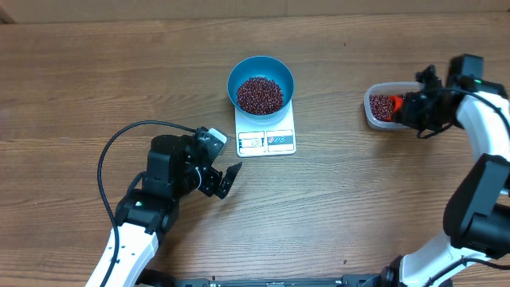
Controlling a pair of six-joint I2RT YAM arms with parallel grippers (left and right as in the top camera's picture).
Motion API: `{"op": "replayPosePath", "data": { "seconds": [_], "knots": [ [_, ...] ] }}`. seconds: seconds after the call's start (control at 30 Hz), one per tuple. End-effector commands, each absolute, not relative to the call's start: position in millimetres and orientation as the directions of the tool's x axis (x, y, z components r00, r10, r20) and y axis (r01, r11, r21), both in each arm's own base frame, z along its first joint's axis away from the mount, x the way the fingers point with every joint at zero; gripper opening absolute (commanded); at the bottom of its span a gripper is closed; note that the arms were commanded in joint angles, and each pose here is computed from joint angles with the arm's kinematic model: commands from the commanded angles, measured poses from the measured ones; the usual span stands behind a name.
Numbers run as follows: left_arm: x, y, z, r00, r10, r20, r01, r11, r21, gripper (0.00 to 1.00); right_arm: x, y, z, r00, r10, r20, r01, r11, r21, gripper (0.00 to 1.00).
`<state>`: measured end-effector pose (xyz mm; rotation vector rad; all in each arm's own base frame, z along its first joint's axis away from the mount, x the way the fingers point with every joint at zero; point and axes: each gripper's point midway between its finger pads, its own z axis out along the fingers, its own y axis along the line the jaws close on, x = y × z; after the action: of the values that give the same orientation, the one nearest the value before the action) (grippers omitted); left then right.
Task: Scoop item into bowl and weigh 150g on scale
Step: 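Scoop beans from the tub again with the right gripper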
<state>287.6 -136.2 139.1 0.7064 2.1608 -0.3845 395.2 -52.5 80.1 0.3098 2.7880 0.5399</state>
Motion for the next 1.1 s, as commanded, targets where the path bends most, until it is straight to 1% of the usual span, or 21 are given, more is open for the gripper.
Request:
{"op": "replayPosePath", "data": {
  "seconds": [0.0, 0.2, 0.57, 0.77, 1.07],
  "knots": [
    [288.7, -135.0, 137.2, -0.526, 0.347, -0.776, 0.593, 0.804, -0.043, 0.99, 403.6, -40.1, 98.6, -0.922, 0.297, -0.247, 0.119, 0.827, 0.549, 0.04],
    [288.7, -135.0, 137.2, -0.526, 0.347, -0.776, 0.593, 0.804, -0.043, 0.99, 401.9, -40.1, 98.2, -0.923, 0.304, -0.237, 0.128, 0.821, 0.556, 0.04],
    [288.7, -135.0, 137.2, -0.526, 0.347, -0.776, 0.593, 0.804, -0.043, 0.99, 392.2, -40.0, 82.9, -0.929, 0.309, -0.205, 0.155, 0.825, 0.543, 0.04],
    [288.7, -135.0, 137.2, -0.526, 0.347, -0.776, 0.593, 0.804, -0.043, 1.00, 394.9, -46.0, 77.8, -0.926, 0.306, -0.224, 0.156, 0.846, 0.509, 0.04],
    [288.7, -135.0, 137.2, -0.526, 0.347, -0.776, 0.593, 0.804, -0.043, 1.00, 399.1, -42.9, 73.4, -0.928, 0.294, -0.230, 0.143, 0.849, 0.508, 0.04]
  ]
}}
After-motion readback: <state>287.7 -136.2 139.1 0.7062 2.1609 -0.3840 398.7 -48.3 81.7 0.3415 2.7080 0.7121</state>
